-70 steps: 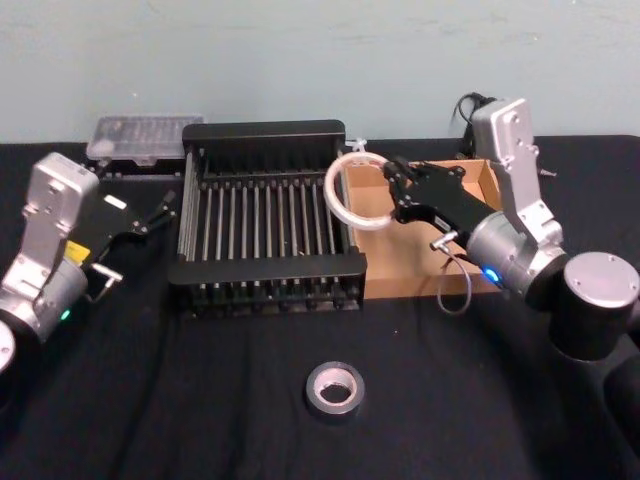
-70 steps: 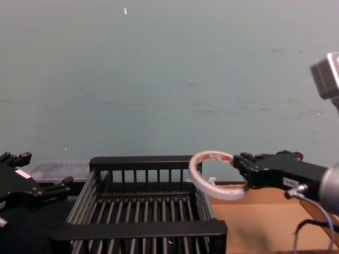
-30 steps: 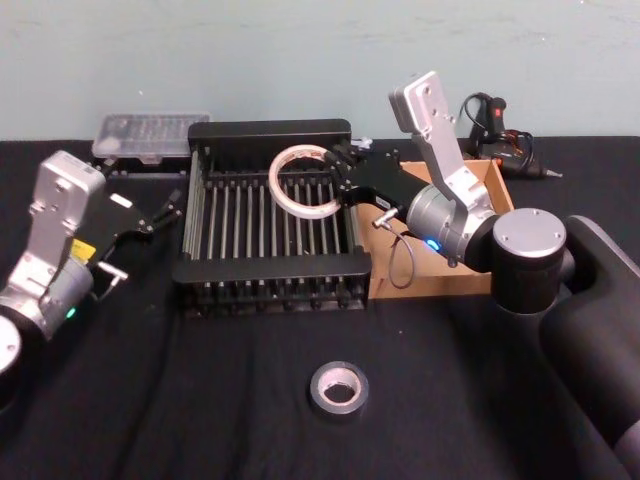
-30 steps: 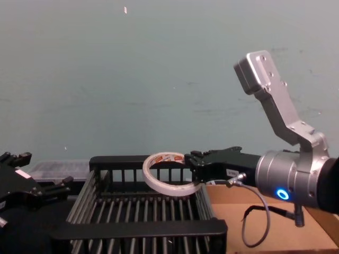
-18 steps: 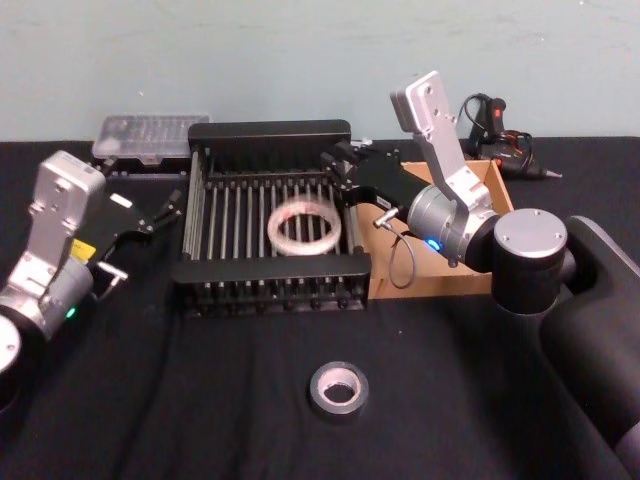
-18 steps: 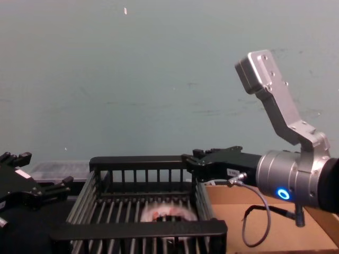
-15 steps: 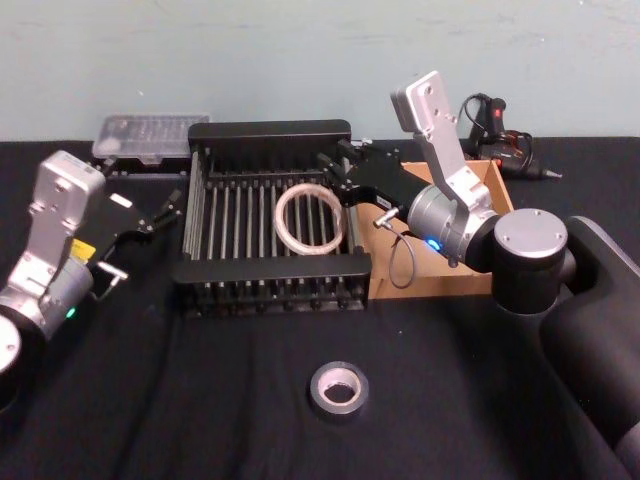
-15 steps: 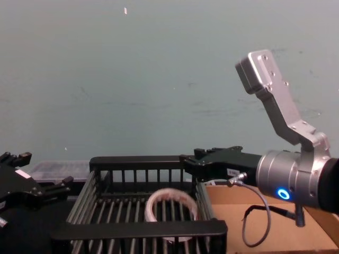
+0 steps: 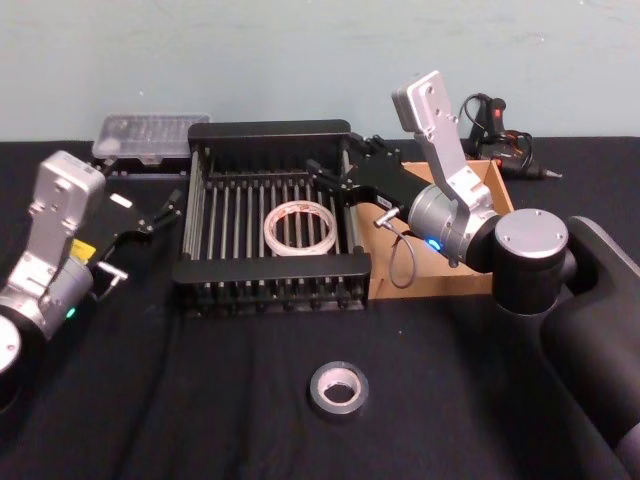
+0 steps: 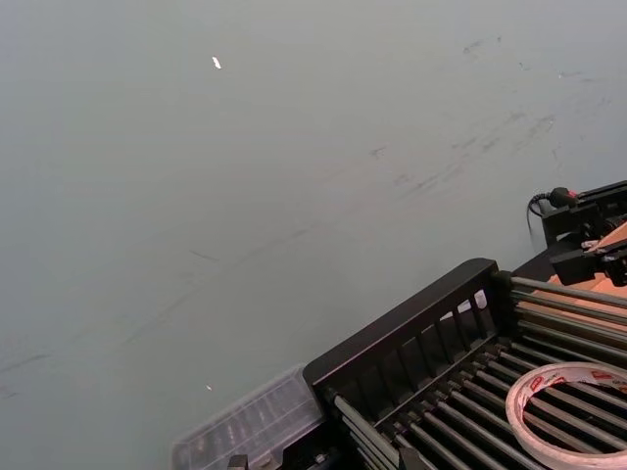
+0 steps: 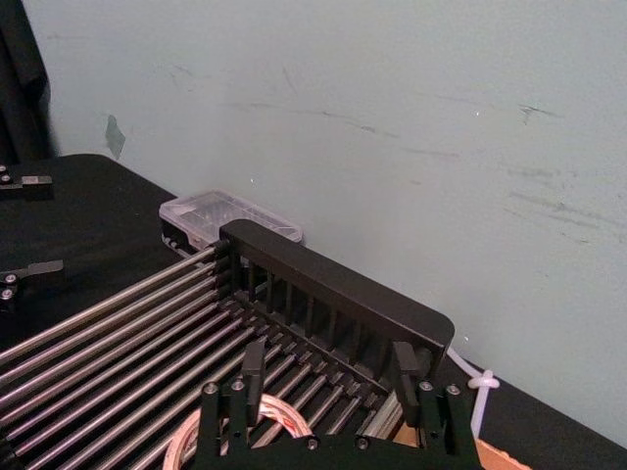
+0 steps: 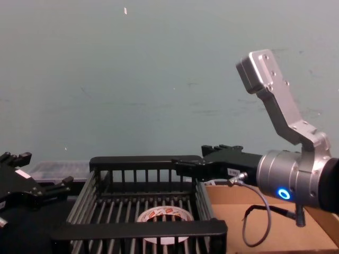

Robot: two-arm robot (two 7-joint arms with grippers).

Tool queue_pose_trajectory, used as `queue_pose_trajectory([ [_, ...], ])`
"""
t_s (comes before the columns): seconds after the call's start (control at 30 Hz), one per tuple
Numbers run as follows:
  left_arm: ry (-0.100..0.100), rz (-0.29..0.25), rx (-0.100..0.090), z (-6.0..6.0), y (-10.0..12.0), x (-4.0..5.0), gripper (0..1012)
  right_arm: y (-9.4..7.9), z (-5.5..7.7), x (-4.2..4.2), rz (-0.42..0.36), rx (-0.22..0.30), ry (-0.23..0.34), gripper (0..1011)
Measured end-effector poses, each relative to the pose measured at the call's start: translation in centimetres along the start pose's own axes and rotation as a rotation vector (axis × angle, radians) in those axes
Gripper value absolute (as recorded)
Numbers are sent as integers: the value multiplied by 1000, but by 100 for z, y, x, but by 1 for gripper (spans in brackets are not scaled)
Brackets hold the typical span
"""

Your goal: Pick up the white tape and place it into the black box , Pick up the silver tape and place it into the brown box.

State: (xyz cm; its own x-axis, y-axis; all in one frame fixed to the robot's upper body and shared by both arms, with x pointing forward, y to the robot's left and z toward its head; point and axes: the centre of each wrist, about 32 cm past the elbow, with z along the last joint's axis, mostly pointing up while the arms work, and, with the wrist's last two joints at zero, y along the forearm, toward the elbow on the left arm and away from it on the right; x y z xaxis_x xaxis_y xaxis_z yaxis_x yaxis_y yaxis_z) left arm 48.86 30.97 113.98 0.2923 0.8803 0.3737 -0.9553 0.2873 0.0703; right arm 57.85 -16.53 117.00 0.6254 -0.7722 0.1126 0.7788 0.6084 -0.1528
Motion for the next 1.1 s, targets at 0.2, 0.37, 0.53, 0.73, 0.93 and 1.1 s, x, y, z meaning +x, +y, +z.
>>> queue_pose_trajectory([
  [0.2, 0, 0, 0, 0, 0, 0, 1001, 0, 0, -1, 0, 0, 0, 964],
  [0.37, 0, 0, 0, 0, 0, 0, 1001, 0, 0, -1, 0, 1, 1, 1000],
  [0.53, 0, 0, 0, 0, 0, 0, 1001, 0, 0, -1, 0, 1, 1, 1000],
  [0.73, 0, 0, 0, 0, 0, 0, 1001, -31, -2, 11, -2, -1, 2, 1000],
  [0.93, 0, 0, 0, 0, 0, 0, 1001, -123, 8, 15, 7, 1, 17, 1000],
  [1.1, 0, 0, 0, 0, 0, 0, 1002, -198, 7, -2, 18, 0, 27, 1000],
])
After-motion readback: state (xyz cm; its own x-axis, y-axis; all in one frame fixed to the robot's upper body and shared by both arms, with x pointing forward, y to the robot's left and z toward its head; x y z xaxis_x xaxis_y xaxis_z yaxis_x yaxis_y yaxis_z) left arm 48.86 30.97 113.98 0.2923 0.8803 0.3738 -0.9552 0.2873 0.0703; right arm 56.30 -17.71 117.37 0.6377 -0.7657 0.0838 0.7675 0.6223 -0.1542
